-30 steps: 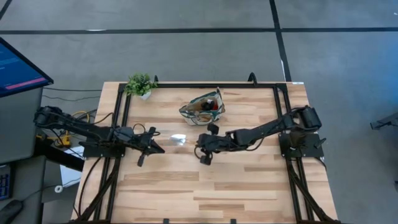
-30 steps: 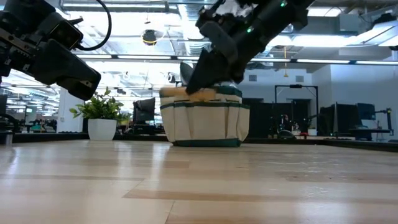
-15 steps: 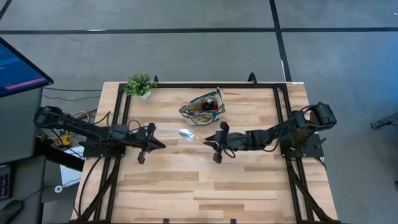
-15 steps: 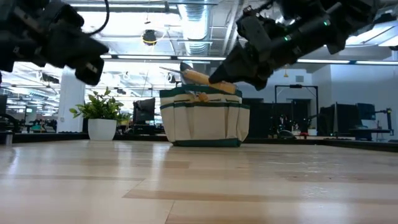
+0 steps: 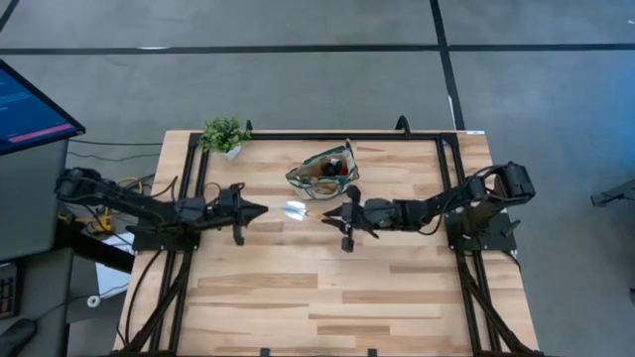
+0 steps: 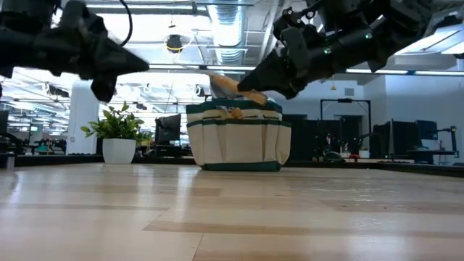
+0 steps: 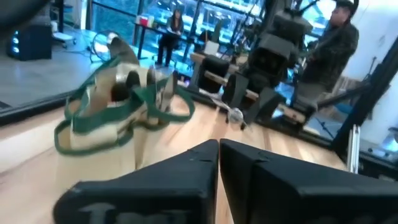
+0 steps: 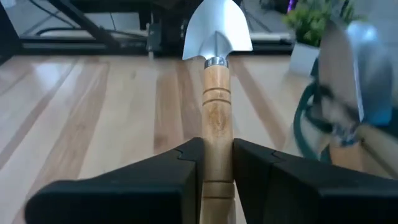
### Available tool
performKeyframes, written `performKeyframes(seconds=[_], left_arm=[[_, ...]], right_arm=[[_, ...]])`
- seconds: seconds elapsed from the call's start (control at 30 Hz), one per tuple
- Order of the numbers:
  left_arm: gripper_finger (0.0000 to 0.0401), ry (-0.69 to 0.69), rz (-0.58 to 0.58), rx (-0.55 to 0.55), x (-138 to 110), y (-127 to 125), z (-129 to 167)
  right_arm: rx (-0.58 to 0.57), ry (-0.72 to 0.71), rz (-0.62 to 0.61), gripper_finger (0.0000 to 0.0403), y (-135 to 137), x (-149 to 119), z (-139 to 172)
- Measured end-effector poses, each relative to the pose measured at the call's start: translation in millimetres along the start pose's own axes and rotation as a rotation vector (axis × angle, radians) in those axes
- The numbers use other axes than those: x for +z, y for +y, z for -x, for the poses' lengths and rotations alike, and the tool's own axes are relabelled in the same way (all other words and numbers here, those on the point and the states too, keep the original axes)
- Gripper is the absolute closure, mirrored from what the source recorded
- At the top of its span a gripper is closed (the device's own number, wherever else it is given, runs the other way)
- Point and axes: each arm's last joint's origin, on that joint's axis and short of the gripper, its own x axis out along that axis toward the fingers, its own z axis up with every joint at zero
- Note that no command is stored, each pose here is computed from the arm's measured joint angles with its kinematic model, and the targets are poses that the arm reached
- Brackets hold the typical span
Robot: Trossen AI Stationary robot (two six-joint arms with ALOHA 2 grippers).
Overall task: Pick & Place Garden tools in Gardening bag
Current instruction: Put the trowel into the gardening bag
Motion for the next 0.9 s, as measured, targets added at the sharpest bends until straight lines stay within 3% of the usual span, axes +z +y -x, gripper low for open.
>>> performKeyframes(seconds=[0.23, 0.43, 0.57, 0.9], left_arm=[[0.0345, -0.027, 0.062, -0.031, 18, -11, -13], [0.0275, -0.015, 0.221, -0.048, 24, -11, -22], [0.0241, -0.001, 0.394, -0.093, 25, -12, -23], [0.021, -0.011, 0.559, -0.113, 26, -14, -24]], right_arm=[[-0.072, -0.017, 0.12, 0.0353, 11, 1, 3], [-0.149, -0.055, 0.211, 0.0353, 27, 5, 10], [-0.163, -0.062, 0.25, 0.0353, 36, 5, 13], [-0.169, -0.052, 0.284, 0.0353, 39, 4, 14]])
